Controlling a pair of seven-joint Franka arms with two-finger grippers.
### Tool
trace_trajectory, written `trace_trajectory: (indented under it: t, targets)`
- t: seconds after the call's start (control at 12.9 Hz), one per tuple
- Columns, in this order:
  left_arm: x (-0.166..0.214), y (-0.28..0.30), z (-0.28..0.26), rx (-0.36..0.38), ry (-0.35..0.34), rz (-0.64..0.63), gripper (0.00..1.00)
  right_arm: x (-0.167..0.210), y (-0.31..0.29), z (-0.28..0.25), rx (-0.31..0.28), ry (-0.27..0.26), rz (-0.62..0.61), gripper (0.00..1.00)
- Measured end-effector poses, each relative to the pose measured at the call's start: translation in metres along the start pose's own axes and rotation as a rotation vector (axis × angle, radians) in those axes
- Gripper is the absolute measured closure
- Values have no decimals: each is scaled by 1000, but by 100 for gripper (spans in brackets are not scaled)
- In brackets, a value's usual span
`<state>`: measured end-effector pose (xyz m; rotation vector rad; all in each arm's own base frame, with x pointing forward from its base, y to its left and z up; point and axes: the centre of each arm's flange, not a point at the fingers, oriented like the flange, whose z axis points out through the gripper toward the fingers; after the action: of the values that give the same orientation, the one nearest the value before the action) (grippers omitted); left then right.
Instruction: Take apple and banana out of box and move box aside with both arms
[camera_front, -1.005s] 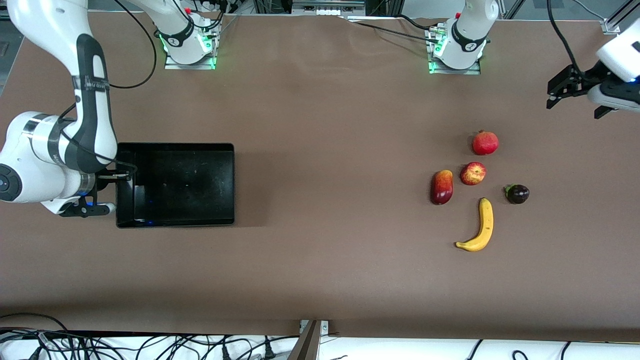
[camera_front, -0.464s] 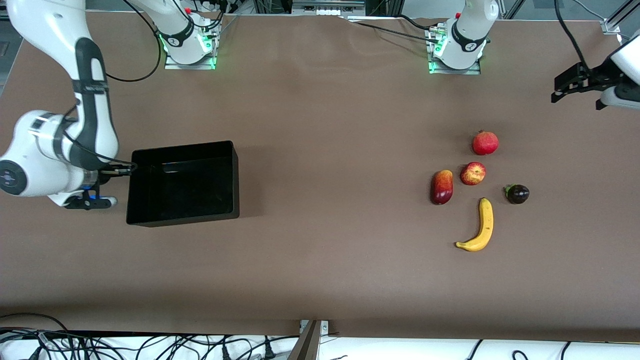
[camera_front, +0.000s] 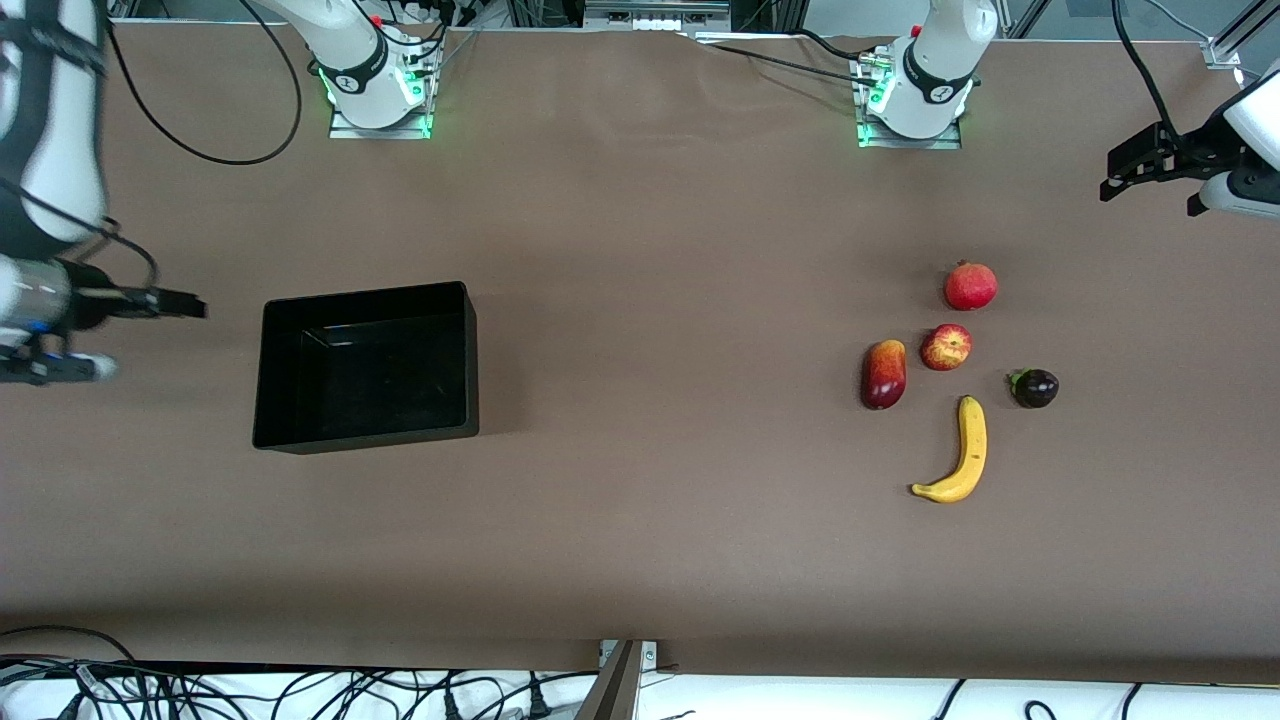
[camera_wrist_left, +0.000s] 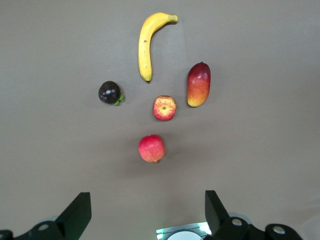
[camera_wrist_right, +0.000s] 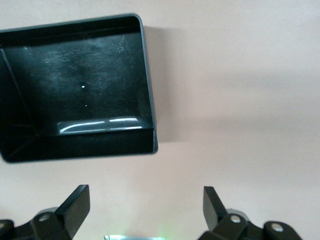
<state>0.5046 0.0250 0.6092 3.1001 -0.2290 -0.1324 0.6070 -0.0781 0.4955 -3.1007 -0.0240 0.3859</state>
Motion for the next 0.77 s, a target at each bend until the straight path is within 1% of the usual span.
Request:
trace_trajectory:
  t: [0.23,0.39,0.62,0.7,0.77]
  targets:
    - [0,2,0,0,-1,-16,0,-29,-16,-77,-17,24,-26,0]
    - [1,5,0,1,-1,-34,0,-35,-27,-103,-36,59,-44,0]
    - [3,19,0,8,-2,-53,0,-42,-34,-104,-39,54,-47,0]
    - [4,20,0,9,-2,-57,0,-45,-34,-100,-41,67,-43,0]
    - [4,20,-1,9,0,-59,0,-48,-33,-96,-47,103,-32,0]
